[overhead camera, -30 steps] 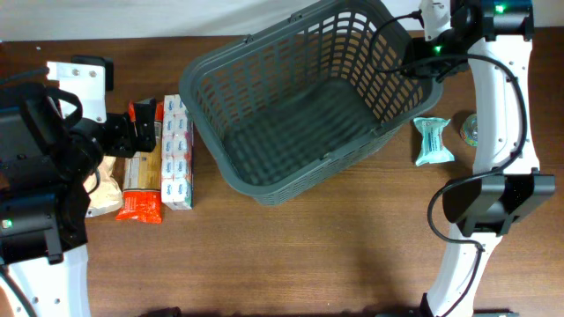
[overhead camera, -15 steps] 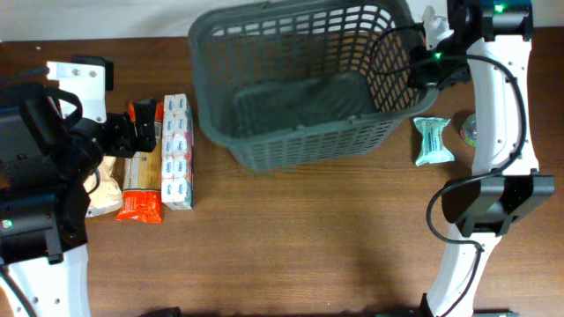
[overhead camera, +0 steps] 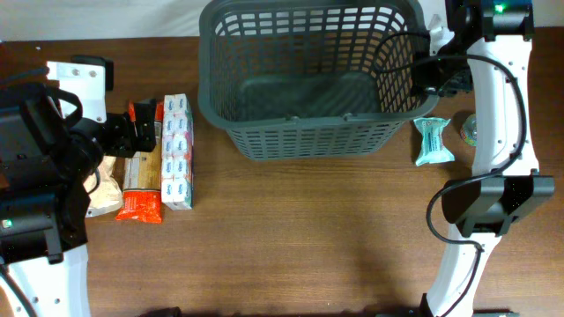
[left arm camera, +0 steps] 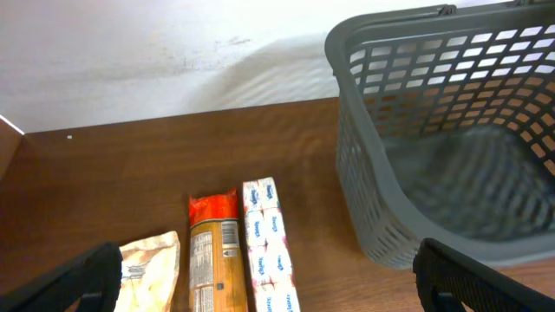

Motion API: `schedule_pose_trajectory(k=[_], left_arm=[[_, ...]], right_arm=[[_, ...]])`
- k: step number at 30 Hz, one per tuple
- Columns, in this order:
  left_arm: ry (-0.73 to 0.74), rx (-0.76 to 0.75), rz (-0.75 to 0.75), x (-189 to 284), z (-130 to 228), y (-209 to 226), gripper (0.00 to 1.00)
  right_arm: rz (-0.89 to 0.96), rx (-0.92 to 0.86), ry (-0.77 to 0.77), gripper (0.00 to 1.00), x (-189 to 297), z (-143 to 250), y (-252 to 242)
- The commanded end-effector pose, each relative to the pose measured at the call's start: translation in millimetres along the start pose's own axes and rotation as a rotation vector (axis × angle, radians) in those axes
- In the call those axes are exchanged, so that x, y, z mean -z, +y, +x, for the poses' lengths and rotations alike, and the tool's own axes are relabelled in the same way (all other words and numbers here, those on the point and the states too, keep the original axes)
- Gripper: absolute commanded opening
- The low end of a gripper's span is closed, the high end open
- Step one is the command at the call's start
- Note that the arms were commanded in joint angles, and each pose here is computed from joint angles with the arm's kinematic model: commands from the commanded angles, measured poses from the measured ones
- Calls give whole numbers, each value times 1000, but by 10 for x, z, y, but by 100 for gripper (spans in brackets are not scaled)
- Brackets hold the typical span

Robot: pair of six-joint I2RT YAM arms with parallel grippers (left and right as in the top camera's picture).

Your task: Pack container

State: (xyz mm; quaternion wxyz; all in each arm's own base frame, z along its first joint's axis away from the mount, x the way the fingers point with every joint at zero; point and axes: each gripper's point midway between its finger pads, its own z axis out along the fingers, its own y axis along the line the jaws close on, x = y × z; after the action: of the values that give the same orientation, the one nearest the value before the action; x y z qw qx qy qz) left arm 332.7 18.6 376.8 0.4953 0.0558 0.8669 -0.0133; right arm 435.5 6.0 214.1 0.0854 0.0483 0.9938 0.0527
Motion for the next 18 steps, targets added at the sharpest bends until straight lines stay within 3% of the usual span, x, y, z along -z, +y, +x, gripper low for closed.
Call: schedule_pose_trajectory(k=[1, 10, 11, 12, 13, 18], left_arm=[[-16, 11, 9, 31, -57, -11, 99], [-16, 11, 9, 31, -57, -11, 99], [-16, 11, 9, 31, -57, -11, 99], [-15, 11, 9, 31, -57, -10, 99], [-16, 11, 9, 31, -57, -11, 99], [-16, 11, 9, 31, -57, -11, 99]], right_arm=[[42, -115, -11, 20, 16, -14, -68], [50, -111, -27, 21, 17, -52, -84], [50, -101, -32, 27, 19, -64, -83], [49, -96, -36, 51, 21, -73, -82], [47, -86, -47, 61, 35, -92, -77], [-76, 10, -236, 66, 496, -313, 165]])
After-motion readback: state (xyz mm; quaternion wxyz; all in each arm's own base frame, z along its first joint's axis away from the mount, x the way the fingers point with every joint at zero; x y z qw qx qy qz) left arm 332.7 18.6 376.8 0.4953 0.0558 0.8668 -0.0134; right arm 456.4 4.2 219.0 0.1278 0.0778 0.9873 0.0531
